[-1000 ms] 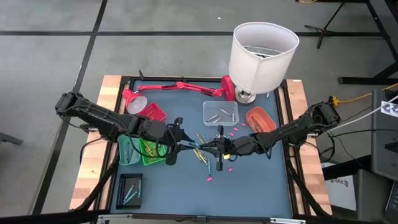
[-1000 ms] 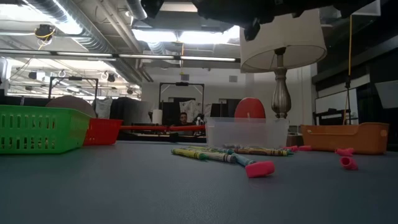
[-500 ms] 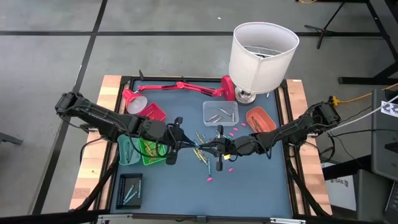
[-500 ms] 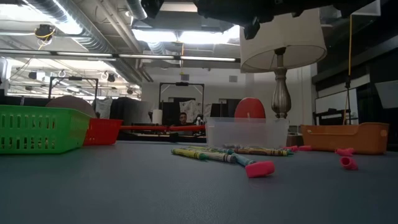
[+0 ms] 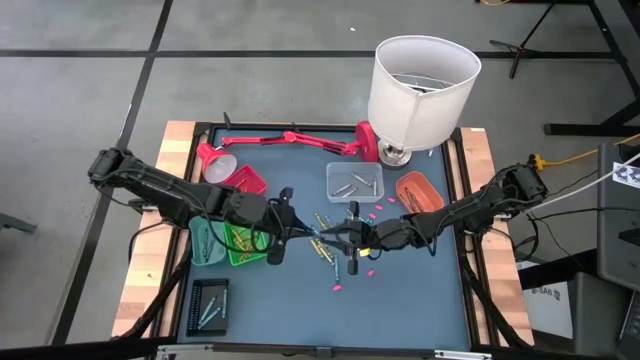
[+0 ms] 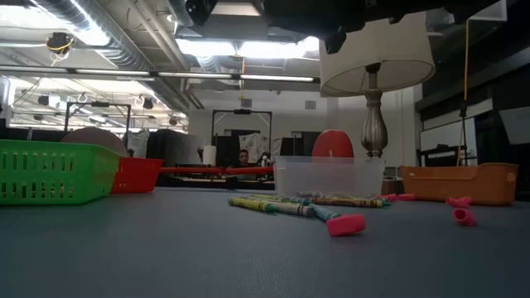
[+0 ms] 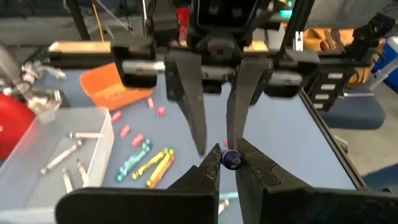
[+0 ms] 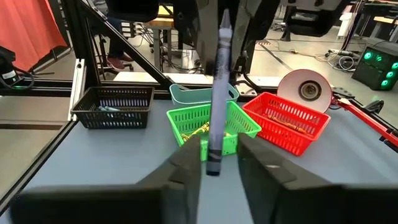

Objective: Sort crayons
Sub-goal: Put the blue crayon into the blue bin, then put the brown crayon into the orange bin

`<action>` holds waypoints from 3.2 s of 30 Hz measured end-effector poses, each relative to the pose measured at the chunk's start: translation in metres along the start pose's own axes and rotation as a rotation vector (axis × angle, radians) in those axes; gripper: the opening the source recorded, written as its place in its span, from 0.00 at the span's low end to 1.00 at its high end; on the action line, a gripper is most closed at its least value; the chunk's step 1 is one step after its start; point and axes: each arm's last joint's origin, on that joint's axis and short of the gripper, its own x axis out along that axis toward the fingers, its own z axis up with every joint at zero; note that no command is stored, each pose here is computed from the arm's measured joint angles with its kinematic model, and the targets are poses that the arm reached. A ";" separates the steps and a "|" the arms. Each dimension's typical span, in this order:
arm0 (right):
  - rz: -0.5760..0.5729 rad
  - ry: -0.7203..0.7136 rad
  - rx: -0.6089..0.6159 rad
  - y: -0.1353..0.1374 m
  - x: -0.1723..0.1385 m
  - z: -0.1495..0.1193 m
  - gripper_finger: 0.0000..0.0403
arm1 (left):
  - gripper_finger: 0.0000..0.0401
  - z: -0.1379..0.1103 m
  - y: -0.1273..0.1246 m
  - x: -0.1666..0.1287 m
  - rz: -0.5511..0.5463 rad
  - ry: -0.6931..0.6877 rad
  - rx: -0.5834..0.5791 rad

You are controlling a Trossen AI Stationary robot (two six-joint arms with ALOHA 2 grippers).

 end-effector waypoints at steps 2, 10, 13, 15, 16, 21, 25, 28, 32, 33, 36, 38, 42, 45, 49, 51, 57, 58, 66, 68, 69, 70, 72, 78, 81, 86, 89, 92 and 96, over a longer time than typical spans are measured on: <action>0.000 0.003 -0.001 0.000 0.000 0.000 0.31 | 0.04 -0.001 0.001 -0.005 0.000 0.024 -0.017; -0.001 0.094 -0.032 0.000 0.000 -0.010 0.39 | 0.04 -0.012 0.007 -0.054 -0.047 0.261 -0.295; -0.002 0.130 -0.044 0.000 -0.001 -0.013 0.39 | 0.04 -0.023 0.007 -0.077 -0.086 0.434 -0.457; -0.003 0.150 -0.052 -0.001 -0.001 -0.015 0.39 | 0.04 -0.031 0.007 -0.091 -0.071 0.556 -0.549; -0.003 0.158 -0.055 -0.001 -0.001 -0.016 0.39 | 0.04 -0.036 0.007 -0.098 -0.047 0.617 -0.586; -0.006 0.195 -0.042 -0.001 -0.002 -0.020 0.39 | 0.04 -0.060 0.006 -0.123 0.177 0.908 -0.725; -0.034 0.246 -0.027 -0.002 -0.003 -0.025 0.39 | 0.04 -0.071 0.008 -0.139 0.385 1.045 -0.798; -0.084 0.289 -0.007 -0.004 -0.004 -0.029 0.39 | 0.04 -0.074 0.010 -0.144 0.514 1.044 -0.837; -0.162 0.355 0.025 -0.007 -0.007 -0.037 0.39 | 0.04 -0.076 0.010 -0.145 0.586 1.021 -0.822; -0.177 0.378 0.029 -0.007 -0.008 -0.039 0.39 | 0.04 -0.076 0.010 -0.144 0.594 1.014 -0.814; -0.198 0.448 0.049 -0.009 -0.012 -0.046 0.39 | 0.04 -0.077 0.009 -0.140 0.618 1.011 -0.793; -0.212 0.485 0.062 -0.009 -0.013 -0.050 0.39 | 0.04 -0.077 0.009 -0.137 0.632 1.021 -0.784; -0.239 0.557 0.081 -0.010 -0.015 -0.060 0.39 | 0.04 -0.080 0.007 -0.129 0.661 1.049 -0.767; -0.258 0.607 0.087 -0.011 -0.016 -0.068 0.39 | 0.06 -0.082 0.005 -0.123 0.682 1.074 -0.749; -0.255 0.649 0.091 -0.010 -0.014 -0.077 0.39 | 0.11 -0.085 0.003 -0.116 0.709 1.103 -0.729; -0.242 0.676 0.088 -0.008 -0.012 -0.083 0.39 | 0.15 -0.086 0.002 -0.112 0.718 1.114 -0.721; -0.233 0.740 0.071 -0.006 -0.005 -0.103 0.39 | 0.23 -0.089 0.000 -0.106 0.739 1.123 -0.704; -0.235 0.747 0.067 -0.006 -0.005 -0.105 0.39 | 0.24 -0.088 0.000 -0.106 0.735 1.113 -0.703; -0.247 0.761 0.055 -0.006 -0.004 -0.111 0.39 | 0.26 -0.087 -0.001 -0.101 0.713 1.050 -0.709; -0.255 0.758 0.045 -0.006 -0.004 -0.111 0.39 | 0.26 -0.086 -0.001 -0.100 0.709 1.040 -0.710; -0.259 0.755 0.036 -0.006 -0.004 -0.111 0.39 | 0.25 -0.086 -0.001 -0.100 0.706 1.037 -0.712; -0.264 0.753 0.025 -0.006 -0.004 -0.111 0.39 | 0.25 -0.086 -0.001 -0.099 0.703 1.034 -0.714; -0.273 0.750 0.007 -0.007 -0.003 -0.110 0.39 | 0.24 -0.086 -0.001 -0.099 0.700 1.030 -0.715; -0.278 0.775 0.035 -0.018 0.000 -0.112 0.39 | 0.23 -0.086 -0.001 -0.098 0.699 1.016 -0.714; -0.273 0.786 0.057 -0.024 0.001 -0.113 0.39 | 0.24 -0.086 -0.001 -0.098 0.700 1.017 -0.714; -0.225 0.798 0.086 -0.024 0.002 -0.112 0.39 | 0.24 -0.086 -0.001 -0.098 0.699 1.016 -0.714; -0.161 0.813 0.119 -0.021 0.003 -0.112 0.39 | 0.24 -0.086 -0.001 -0.098 0.699 1.016 -0.713; -0.132 0.827 0.137 -0.020 0.003 -0.112 0.39 | 0.25 -0.086 -0.002 -0.097 0.694 1.009 -0.717; -0.135 0.829 0.152 -0.020 0.002 -0.112 0.39 | 0.25 -0.084 -0.002 -0.094 0.684 0.969 -0.719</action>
